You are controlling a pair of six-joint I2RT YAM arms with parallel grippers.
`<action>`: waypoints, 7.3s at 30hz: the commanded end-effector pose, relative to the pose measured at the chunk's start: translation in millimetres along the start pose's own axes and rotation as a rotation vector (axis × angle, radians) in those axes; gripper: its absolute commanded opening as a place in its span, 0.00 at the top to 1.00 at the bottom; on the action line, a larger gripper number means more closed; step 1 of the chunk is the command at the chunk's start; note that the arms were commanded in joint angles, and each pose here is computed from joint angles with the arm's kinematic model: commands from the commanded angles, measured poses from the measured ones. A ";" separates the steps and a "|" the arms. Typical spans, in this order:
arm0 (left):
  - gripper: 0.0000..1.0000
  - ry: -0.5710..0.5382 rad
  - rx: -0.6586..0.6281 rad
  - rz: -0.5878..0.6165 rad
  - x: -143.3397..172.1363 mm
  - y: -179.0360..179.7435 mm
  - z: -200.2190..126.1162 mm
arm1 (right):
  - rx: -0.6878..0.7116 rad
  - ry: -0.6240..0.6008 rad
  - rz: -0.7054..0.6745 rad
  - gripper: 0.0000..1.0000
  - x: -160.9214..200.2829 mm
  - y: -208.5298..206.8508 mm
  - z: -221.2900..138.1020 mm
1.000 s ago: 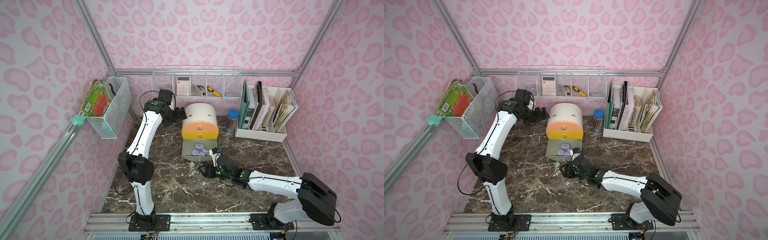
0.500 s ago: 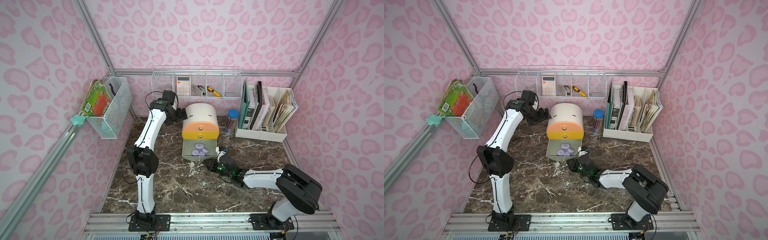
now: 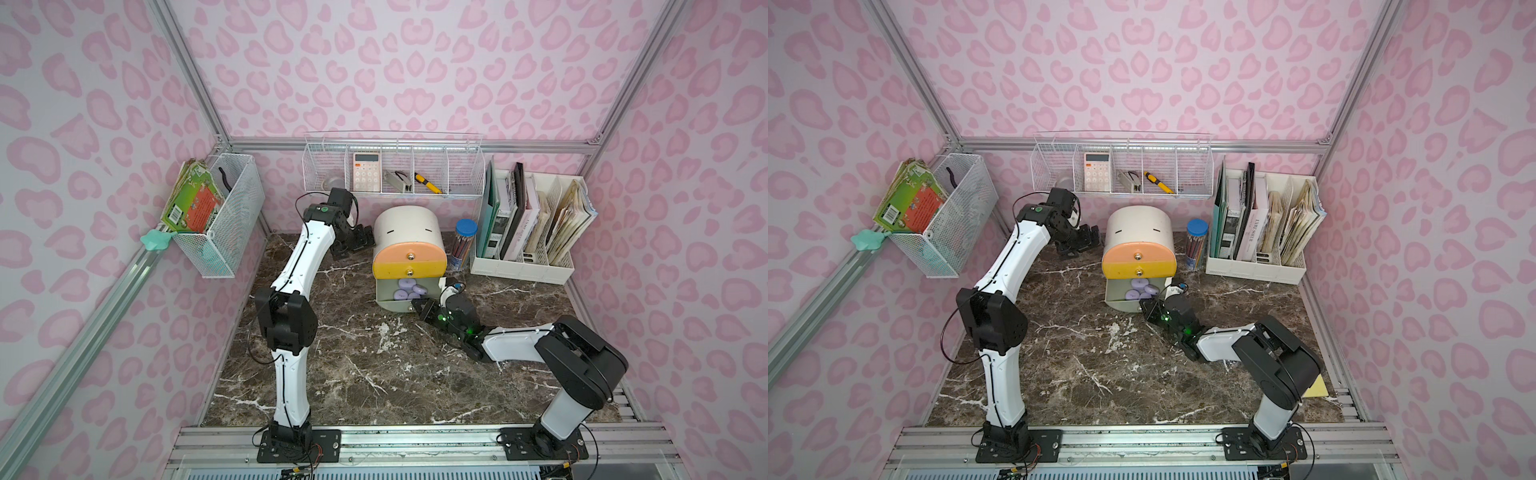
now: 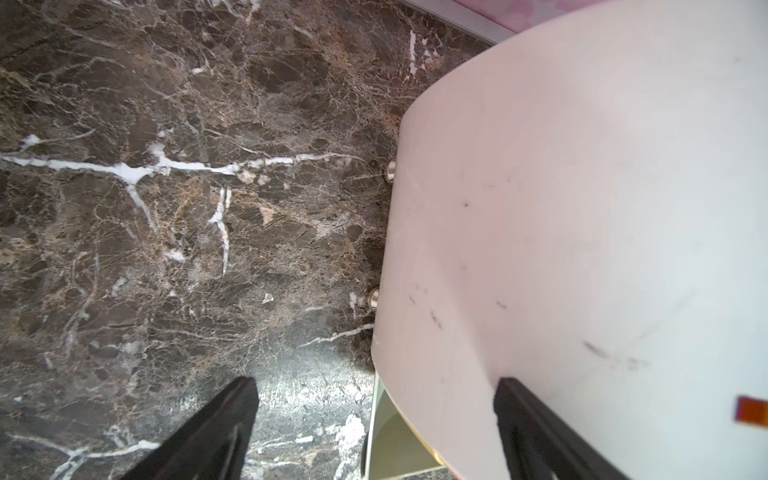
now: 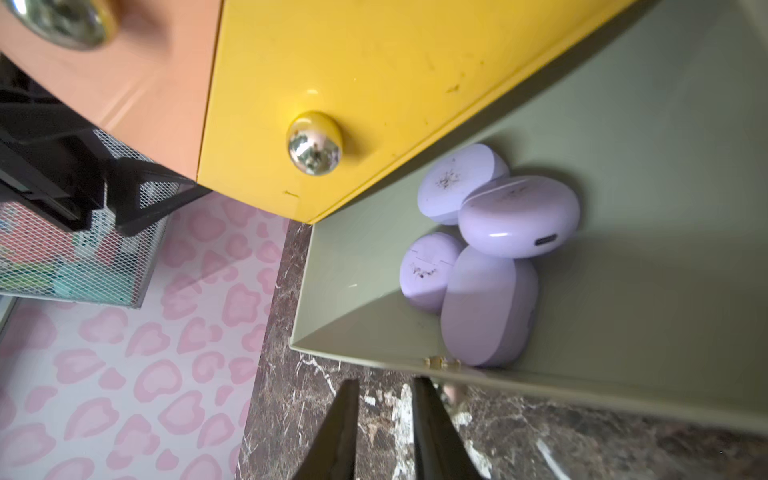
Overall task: Put the bluetooth earphones in the drawer according to color
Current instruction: Close the drawer in the storage box, then adjust the storage box at the center of the board, then reset both arms
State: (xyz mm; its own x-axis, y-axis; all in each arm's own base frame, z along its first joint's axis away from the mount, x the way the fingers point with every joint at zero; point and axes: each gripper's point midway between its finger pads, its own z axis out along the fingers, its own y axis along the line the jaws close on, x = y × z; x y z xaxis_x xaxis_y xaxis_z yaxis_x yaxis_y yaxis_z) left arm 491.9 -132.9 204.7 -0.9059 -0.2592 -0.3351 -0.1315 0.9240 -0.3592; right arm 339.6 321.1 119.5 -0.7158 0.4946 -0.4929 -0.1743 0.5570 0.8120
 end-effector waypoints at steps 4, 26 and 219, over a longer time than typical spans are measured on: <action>0.06 0.031 0.042 0.005 9.0 -8.3 -5.3 | -0.092 -0.037 -0.011 0.74 -21.1 21.0 -2.8; 0.06 -0.044 0.113 -0.014 -24.0 -25.6 14.3 | -0.078 -0.055 0.160 0.73 -5.6 -18.0 -13.3; 0.01 -0.579 -0.331 -0.176 115.1 159.2 -128.4 | 0.557 -0.817 -0.676 0.02 -177.3 -65.1 -299.7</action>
State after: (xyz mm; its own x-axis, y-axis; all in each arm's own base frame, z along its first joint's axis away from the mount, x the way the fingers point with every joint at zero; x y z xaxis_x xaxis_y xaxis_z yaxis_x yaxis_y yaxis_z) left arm 298.5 -7.7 218.1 -0.5804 -0.4389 -0.6859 -0.3643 0.8933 -0.2633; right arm 273.9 15.7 230.6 -0.0425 0.1567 -0.9867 0.0622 0.9861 0.1539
